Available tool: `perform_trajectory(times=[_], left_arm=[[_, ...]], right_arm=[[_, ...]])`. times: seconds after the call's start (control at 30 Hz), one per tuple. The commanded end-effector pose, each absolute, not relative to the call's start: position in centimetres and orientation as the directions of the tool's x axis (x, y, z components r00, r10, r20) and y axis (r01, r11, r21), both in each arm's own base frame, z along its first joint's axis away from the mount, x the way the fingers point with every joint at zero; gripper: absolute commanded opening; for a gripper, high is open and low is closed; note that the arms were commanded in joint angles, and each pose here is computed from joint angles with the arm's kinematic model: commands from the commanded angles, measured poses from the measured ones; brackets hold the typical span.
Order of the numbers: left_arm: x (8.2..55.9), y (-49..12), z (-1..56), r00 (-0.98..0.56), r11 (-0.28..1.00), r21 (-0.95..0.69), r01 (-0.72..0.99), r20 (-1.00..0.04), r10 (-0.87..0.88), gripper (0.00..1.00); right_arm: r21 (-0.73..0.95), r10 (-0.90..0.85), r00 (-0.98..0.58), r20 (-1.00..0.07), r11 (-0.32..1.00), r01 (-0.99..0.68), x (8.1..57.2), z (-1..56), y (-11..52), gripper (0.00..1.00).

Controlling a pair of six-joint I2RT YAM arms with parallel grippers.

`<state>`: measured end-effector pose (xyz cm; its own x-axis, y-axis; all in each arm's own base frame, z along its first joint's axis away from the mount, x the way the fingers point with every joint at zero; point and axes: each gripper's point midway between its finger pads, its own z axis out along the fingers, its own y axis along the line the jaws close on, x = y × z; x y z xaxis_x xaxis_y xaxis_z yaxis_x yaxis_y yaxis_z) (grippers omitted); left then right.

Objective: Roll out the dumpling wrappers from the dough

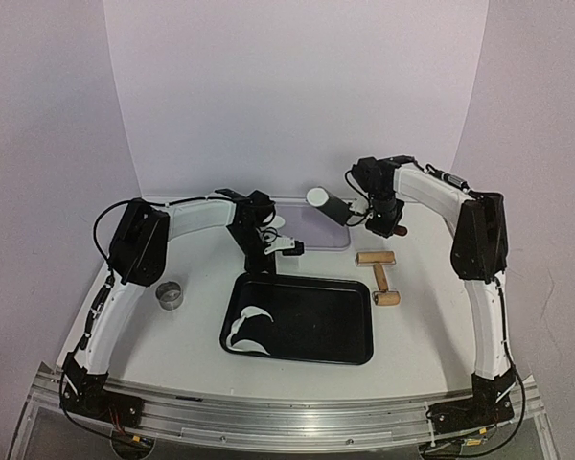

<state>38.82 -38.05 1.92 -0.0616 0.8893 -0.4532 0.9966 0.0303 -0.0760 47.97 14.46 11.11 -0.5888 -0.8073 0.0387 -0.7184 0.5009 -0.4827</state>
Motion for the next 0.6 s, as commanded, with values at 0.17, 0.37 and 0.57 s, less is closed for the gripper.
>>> perform_trajectory(times=[0.17,0.37,0.57], left_arm=[[37.5,-36.5,1.3,-0.119,0.067,-0.138,0.988,-0.414,0.903,0.3],[36.5,-36.3,1.4,-0.162,0.088,-0.194,0.977,-0.409,0.898,0.29],[36.1,-36.3,1.8,-0.193,0.105,-0.225,0.969,-0.416,0.888,0.29]], right_arm=[[-0.638,-0.809,-0.582,0.078,0.408,-0.653,50.5,12.2,15.0,0.0],[-0.686,-0.826,-0.536,0.172,0.29,-0.667,50.8,11.0,16.1,0.0],[-0.728,-0.82,-0.516,0.247,0.194,-0.657,51.5,10.5,16.1,0.0]])
